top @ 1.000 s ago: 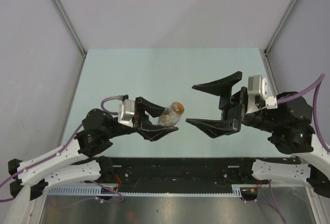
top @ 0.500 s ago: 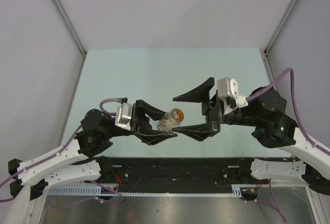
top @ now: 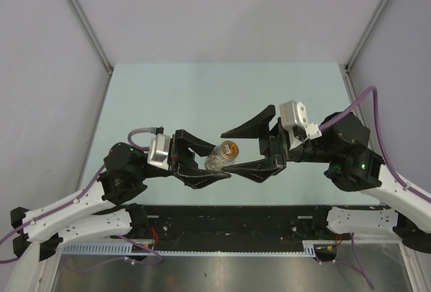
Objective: Sort the pills into containers
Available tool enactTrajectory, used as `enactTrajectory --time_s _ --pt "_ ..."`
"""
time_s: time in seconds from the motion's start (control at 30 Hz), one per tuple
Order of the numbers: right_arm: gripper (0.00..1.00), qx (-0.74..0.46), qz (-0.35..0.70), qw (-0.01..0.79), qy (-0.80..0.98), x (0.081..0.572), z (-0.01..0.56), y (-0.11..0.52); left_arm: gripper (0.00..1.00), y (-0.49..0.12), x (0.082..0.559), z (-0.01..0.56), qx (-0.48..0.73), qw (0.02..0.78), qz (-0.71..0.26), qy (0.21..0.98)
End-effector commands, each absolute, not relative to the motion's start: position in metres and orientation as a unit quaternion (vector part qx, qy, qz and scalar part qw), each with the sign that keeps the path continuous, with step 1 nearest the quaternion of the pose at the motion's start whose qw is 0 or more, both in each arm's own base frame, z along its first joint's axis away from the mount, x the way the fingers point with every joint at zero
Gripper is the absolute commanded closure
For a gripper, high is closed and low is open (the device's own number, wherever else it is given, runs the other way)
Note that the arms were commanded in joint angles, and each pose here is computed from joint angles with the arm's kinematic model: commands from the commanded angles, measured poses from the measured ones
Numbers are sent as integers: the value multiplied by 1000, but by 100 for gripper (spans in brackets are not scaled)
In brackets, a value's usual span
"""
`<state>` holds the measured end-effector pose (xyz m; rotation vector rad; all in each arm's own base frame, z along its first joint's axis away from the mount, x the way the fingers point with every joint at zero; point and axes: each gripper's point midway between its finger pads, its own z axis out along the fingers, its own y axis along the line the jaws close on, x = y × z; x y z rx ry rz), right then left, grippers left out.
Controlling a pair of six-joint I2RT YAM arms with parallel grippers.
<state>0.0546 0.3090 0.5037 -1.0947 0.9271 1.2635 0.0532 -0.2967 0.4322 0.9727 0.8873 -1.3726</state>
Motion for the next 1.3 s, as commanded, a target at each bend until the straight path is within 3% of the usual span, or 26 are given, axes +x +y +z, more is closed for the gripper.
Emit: enactTrajectory --time_s 0.0,0.13,0.4,0.53,0.9,1.07,1.2,1.23,1.27 --pt "31 -459 553 589 370 48 521 301 100 -290 45 449 413 591 -600 348" --pt "43 -464 555 585 368 46 519 303 100 -289 45 451 411 593 -600 346" --pt "89 -463 553 582 377 50 515 306 100 -288 46 451 407 594 -600 349" --pt "100 -428 533 600 416 72 513 311 100 -288 60 451 378 611 -589 370" --pt "100 -195 395 693 570 185 505 296 100 -278 154 437 255 724 -430 475" --pt "100 -186 392 697 571 189 505 296 100 -283 164 434 259 731 -408 482" --pt "79 -191 406 694 563 183 509 297 100 -286 167 429 258 728 -404 490" --pt "54 -194 410 693 561 181 511 297 100 -287 165 428 261 726 -407 489" --pt "45 -198 415 691 558 178 512 297 100 -288 165 425 265 724 -407 490"
